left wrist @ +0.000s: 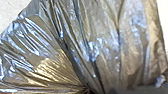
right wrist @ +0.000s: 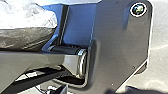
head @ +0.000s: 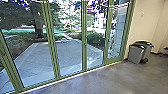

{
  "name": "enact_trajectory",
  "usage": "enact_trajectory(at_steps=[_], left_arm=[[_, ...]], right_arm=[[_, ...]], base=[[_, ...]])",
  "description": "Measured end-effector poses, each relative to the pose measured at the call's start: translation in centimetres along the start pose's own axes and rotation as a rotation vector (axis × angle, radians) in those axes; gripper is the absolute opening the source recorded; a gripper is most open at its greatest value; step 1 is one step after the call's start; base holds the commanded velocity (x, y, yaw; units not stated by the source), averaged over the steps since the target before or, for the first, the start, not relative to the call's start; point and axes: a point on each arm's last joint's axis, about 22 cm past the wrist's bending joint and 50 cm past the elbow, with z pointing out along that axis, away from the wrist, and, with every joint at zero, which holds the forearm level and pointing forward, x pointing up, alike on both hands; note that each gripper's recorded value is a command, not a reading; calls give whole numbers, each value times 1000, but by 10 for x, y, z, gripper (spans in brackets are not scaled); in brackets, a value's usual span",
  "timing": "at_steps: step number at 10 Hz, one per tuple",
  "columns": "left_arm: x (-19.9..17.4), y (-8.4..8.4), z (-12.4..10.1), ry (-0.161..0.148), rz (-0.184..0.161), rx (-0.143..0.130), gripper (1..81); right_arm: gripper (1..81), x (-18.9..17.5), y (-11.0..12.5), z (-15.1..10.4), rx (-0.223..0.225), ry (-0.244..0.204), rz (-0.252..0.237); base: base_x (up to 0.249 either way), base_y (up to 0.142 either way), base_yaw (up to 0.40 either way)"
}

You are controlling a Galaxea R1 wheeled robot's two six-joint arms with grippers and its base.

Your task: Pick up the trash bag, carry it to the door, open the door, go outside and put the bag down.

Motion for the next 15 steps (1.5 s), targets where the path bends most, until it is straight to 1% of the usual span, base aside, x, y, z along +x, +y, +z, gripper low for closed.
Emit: enact_trajectory(at_steps=[15], left_arm=[[0,4,1,0,3,-4,10]], right_arm=[[811,0,0,0,-1,1,-1]], base=[[139,-105,0]])
